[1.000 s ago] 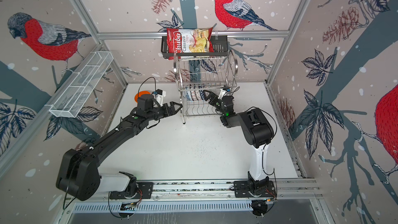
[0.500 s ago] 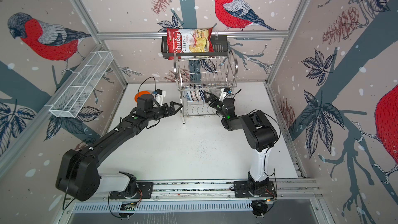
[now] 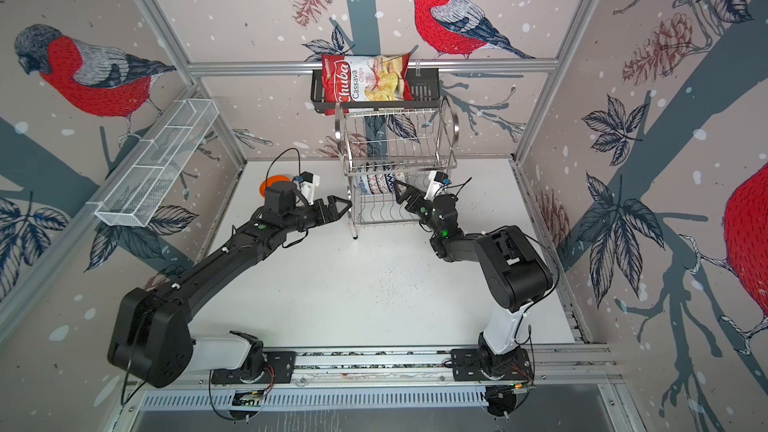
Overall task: Load the bowls into the dish rack
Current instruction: 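Withdraw the right gripper from the rack while the left gripper draws back, then reach the left gripper to the orange bowl and pinch its rim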
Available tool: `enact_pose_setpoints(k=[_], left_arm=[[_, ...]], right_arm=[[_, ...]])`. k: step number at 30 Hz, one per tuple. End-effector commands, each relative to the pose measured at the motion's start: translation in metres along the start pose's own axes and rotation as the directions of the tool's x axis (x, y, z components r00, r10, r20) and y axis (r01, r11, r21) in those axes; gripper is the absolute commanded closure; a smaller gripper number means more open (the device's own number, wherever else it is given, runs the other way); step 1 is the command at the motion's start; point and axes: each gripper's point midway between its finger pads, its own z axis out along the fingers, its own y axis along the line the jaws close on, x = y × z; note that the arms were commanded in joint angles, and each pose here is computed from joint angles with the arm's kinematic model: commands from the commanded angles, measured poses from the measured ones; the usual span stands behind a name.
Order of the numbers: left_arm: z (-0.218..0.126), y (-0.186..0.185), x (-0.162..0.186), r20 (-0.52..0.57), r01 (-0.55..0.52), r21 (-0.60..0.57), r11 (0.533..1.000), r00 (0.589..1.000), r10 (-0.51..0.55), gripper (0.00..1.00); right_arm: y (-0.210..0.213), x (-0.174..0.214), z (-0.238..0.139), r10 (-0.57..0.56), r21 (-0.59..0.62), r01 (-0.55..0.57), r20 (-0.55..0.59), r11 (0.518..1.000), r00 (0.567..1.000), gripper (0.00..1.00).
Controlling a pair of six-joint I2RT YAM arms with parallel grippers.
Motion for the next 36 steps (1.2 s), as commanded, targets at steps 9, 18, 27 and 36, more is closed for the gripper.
enact_pose_setpoints(k=[9,18,27,36], left_arm=[[0.0,0.015,-0.012,0.028,-0.001,-0.036,0.999,1.0,0.002,0.02],[-0.014,0.078,-0.037,0.084,0.077,-0.241,0.968,0.995,-0.058,0.02],[-0.047,0.18,-0.064,0.184,0.286,-0.495,0.82,0.957,-0.223,0.02],[-0.059,0.258,-0.089,0.274,0.453,-0.531,0.716,0.891,-0.361,0.06]], right_arm=[[-0.004,-0.001,-0.024,-0.083,0.098,0.087,-0.045,0.991,0.996,0.0],[0.001,0.004,-0.028,-0.116,0.14,0.139,-0.16,0.98,0.98,0.0],[0.017,0.007,-0.044,-0.177,0.154,0.204,-0.173,0.967,0.969,0.01],[0.027,0.024,-0.047,-0.2,0.098,0.222,-0.197,0.97,0.96,0.0]])
